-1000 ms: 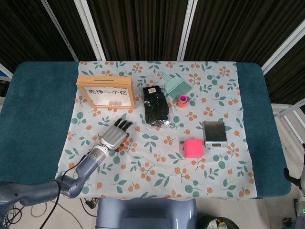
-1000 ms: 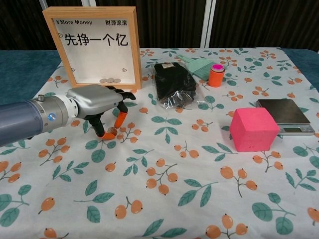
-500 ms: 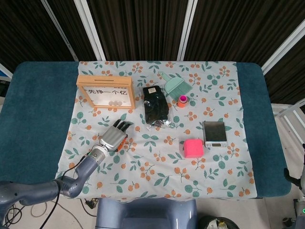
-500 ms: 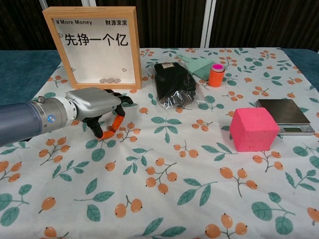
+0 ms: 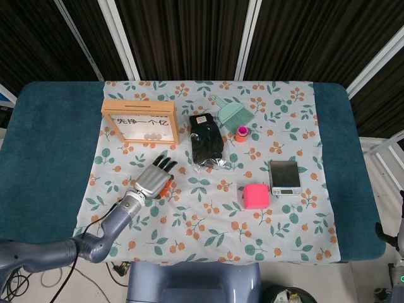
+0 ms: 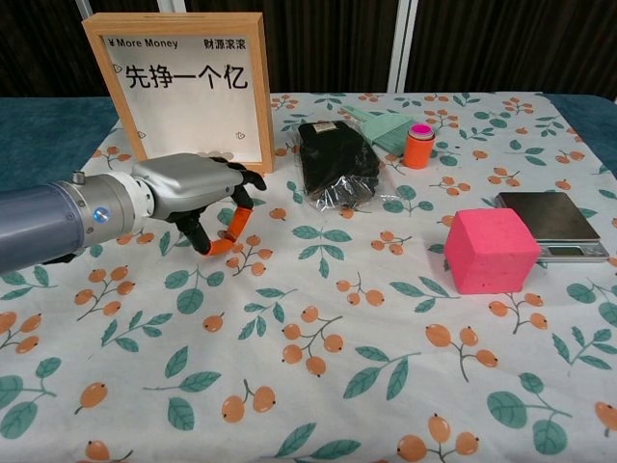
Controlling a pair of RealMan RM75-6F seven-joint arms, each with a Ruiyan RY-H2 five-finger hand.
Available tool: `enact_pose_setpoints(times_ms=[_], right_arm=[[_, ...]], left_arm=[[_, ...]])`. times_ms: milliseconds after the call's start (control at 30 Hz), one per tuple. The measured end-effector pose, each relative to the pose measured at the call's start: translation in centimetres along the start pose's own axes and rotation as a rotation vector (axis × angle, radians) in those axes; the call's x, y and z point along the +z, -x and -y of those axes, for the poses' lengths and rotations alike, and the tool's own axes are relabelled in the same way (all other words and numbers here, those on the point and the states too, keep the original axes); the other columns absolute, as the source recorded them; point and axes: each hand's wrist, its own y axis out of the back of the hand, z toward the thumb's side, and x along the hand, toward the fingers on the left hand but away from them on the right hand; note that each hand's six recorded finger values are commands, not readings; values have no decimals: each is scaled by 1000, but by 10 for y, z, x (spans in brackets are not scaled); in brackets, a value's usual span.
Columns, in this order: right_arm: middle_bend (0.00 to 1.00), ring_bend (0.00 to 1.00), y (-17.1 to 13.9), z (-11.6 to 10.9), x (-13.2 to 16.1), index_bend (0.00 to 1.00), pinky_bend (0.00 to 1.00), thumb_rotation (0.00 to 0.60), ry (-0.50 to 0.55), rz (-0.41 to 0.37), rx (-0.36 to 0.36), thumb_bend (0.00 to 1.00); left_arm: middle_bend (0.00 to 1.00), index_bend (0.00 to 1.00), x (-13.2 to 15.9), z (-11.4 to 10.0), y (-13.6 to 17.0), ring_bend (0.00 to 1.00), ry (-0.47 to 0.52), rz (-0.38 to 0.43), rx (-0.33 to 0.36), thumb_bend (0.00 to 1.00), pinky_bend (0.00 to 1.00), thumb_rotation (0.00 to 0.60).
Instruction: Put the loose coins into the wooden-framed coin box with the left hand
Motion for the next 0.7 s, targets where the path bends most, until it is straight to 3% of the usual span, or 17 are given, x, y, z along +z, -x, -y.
enact_pose_setpoints(times_ms=[267, 367, 500, 700], right_arm=[[26, 0, 0, -1, 0, 90, 0, 600, 0, 3, -5, 395], [26, 0, 0, 0, 0, 89, 0, 600, -1, 3, -3, 395], [26, 0, 0, 0, 0, 89, 0, 600, -3, 2, -2, 395], [26, 0, -1, 0, 1, 89, 0, 600, -7, 2, -7, 395]], left_arm=[[86, 667, 5, -29, 7, 0, 79, 25, 48, 615, 0, 600], [83, 667, 4, -58, 12, 0, 95, 35, 111, 611, 0, 600], [75, 667, -2, -112, 18, 0, 123, 43, 195, 610, 0, 600], [77, 669, -20, -190, 18, 0, 141, 23, 236, 616, 0, 600]])
